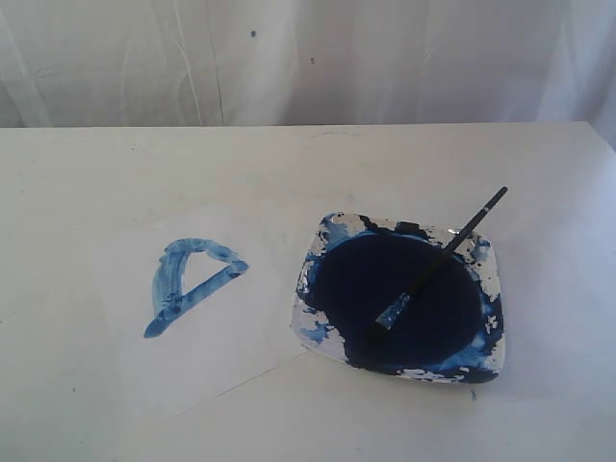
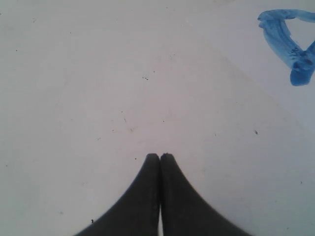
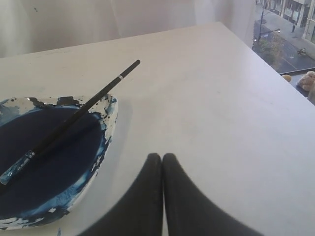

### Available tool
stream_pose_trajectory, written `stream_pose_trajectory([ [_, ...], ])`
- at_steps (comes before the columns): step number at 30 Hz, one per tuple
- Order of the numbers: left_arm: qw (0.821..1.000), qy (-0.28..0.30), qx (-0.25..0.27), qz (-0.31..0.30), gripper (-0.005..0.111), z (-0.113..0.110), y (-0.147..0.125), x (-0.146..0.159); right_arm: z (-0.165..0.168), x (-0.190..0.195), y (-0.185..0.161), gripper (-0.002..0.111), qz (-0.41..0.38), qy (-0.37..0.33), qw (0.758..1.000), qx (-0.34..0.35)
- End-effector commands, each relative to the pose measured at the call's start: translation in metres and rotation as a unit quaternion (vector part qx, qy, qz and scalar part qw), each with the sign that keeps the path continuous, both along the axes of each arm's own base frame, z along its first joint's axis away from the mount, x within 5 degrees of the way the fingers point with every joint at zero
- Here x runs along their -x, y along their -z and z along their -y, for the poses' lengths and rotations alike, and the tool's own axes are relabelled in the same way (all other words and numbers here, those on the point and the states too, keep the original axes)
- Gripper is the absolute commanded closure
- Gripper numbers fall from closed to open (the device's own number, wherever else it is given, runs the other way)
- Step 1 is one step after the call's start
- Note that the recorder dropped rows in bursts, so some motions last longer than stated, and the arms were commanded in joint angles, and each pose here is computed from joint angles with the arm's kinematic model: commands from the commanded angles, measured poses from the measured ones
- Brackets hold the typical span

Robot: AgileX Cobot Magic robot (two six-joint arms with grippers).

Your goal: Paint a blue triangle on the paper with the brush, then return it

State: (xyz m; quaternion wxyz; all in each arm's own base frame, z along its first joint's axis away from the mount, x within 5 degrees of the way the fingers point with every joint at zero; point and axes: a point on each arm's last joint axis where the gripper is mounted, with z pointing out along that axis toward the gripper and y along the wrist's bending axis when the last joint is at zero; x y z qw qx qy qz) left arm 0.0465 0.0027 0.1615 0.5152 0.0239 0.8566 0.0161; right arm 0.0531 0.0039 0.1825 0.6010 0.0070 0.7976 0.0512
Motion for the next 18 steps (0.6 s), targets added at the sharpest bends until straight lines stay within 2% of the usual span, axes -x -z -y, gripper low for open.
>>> stream_pose_trajectory([
  [1,1.0,0.004,-0.001,0.002,0.107,0.0002,0.0003,0.0001,0.0007,-0.0001,0.0009,0.108,0.007,0.003,1.0,0.008],
  [18,1.0,0.004,-0.001,0.002,0.107,0.0002,0.0003,0.0001,0.0015,-0.0001,0.0009,0.108,0.007,0.011,1.0,0.009],
])
